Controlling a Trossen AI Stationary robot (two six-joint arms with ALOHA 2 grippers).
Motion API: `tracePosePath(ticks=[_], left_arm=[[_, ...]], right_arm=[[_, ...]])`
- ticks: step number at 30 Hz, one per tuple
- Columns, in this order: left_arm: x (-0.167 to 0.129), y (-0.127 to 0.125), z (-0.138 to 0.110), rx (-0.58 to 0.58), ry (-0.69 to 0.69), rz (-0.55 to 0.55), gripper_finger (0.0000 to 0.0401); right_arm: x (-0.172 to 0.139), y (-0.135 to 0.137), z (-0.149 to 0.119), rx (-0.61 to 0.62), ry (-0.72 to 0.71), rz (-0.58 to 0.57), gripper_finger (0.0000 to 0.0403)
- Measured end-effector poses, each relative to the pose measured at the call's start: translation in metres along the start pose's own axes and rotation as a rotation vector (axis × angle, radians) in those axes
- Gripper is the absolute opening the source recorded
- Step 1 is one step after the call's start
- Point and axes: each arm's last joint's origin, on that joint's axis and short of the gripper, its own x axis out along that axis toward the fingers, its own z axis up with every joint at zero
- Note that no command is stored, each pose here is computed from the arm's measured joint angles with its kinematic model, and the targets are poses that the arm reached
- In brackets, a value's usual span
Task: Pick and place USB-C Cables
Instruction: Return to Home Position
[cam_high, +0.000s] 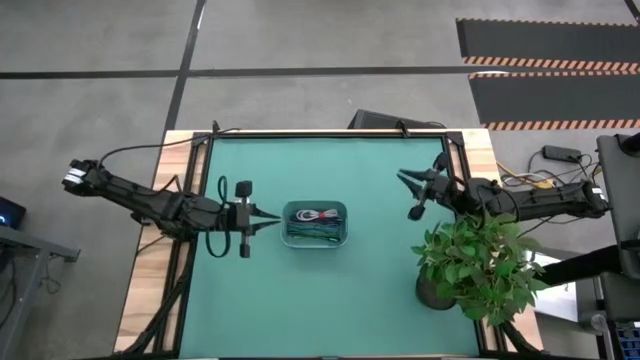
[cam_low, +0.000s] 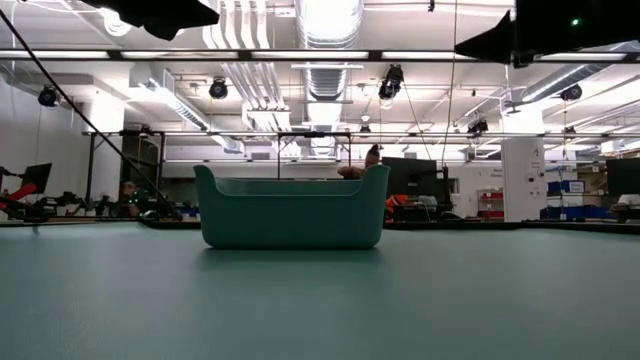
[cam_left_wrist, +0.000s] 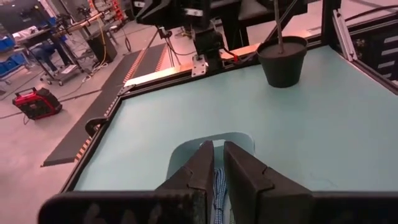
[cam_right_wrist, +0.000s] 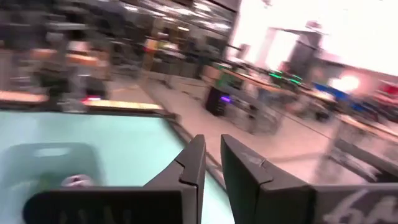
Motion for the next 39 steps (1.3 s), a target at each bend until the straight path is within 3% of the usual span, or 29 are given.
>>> tracePosePath(ticks=[3, 13, 20, 29, 39], left_arm=[[0.000, 0.000, 0.000, 0.000, 0.000, 0.000, 0.0019], [-0.001, 0.000, -0.002, 0.000, 0.000, 0.000, 0.0019], [-0.002, 0.000, -0.003, -0.002, -0.001, 0.000, 0.0019], [-0.003, -0.001, -0.012, 0.004, 0.015, -0.001, 0.0019], [-0.025, 0.009, -0.018, -0.029, -0.059, 0.021, 0.0019]], right_arm=[[0.001, -0.006, -0.002, 0.017, 0.031, -0.107, 0.0037], [0.005, -0.018, -0.013, 0.019, 0.072, -0.179, 0.0032], [-0.003, -0.024, -0.028, 0.070, 0.039, -0.117, 0.0032], [-0.026, -0.033, -0.031, 0.142, -0.113, -0.052, 0.0032], [-0.038, -0.030, -0.035, 0.124, -0.185, 0.057, 0.0032]])
